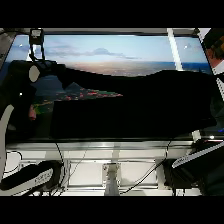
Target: Fold the clothes and pants, and hang the long-sleeved shirts on hangers.
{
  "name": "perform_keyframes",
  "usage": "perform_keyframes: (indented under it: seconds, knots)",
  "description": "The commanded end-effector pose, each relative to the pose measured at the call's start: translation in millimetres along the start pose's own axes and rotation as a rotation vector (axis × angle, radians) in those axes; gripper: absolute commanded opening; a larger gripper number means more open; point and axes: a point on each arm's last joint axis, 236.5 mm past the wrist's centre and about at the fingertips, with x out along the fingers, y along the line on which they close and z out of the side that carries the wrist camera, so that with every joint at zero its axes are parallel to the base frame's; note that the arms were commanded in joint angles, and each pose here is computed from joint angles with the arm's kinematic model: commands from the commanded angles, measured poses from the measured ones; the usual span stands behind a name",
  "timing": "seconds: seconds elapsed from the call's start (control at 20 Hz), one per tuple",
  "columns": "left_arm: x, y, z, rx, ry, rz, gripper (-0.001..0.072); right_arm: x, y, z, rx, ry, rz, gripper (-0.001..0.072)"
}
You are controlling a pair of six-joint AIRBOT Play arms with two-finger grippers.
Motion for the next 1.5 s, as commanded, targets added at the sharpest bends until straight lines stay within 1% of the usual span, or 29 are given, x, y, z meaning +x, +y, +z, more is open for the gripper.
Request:
perform_keyframes:
  seconds: [0.0, 0.1, 0.3, 0.45, 0.55, 0.7, 0.85, 0.95, 1.05, 1.1, 1.15, 1.2, 1.25, 1.35, 1.45]
  knots:
    - [-34, -12, 20, -0.001, -0.077, -0.009, 0.0001, 0, 1, 1, 0.002, -0.005, 0.0, 0.0008]
    - [-43, -10, 15, -0.002, -0.053, -0.003, 0.0001, 0, 3, 0, 0.005, 0.0, 0.007, 0.0009]
    - [-30, 7, -48, 0.0, 0.211, 0.063, 0.0002, 0, 3, -2, 0.007, 0.006, 0.007, 0.0009]
    - [4, 24, -55, -0.009, 0.23, 0.097, 0.0002, 0, 2, 0, 0.023, -0.001, 0.006, 0.0009]
    - [32, 40, -41, -0.043, 0.149, 0.115, 0.0001, 0, 2, 6, 0.072, -0.027, 0.005, 0.0009]
    - [76, 68, -10, -0.226, -0.045, 0.118, 0.0001, 1, 5, 19, 0.134, -0.087, 0.007, 0.0009]
    - [114, 75, 1, -0.35, -0.16, 0.082, 0.0001, 8, 21, 30, 0.176, -0.15, 0.027, 0.0009]
    - [135, 62, 14, -0.346, -0.256, 0.026, 0.0003, 16, 37, 34, 0.187, -0.192, 0.041, 0.001]
    - [148, 38, 43, -0.321, -0.441, -0.072, 0.0005, 22, 57, 42, 0.19, -0.257, 0.062, 0.0014]
    - [150, 30, 53, -0.314, -0.517, -0.111, 0.0006, 23, 70, 51, 0.189, -0.31, 0.09, 0.0106]
    - [154, 25, 57, -0.314, -0.563, -0.137, 0.005, 22, 83, 59, 0.189, -0.359, 0.121, 0.0375]
    - [161, 23, 54, -0.324, -0.577, -0.148, 0.0214, 20, 94, 64, 0.181, -0.393, 0.141, 0.0598]
    - [169, 28, 46, -0.371, -0.558, -0.139, 0.0305, 20, 100, 64, 0.174, -0.403, 0.15, 0.0629]
    - [177, 40, 36, -0.429, -0.531, -0.118, 0.0371, 24, 99, 57, 0.154, -0.376, 0.133, 0.063]
    - [172, 46, 41, -0.432, -0.544, -0.111, 0.0368, 29, 90, 41, 0.147, -0.303, 0.094, 0.063]
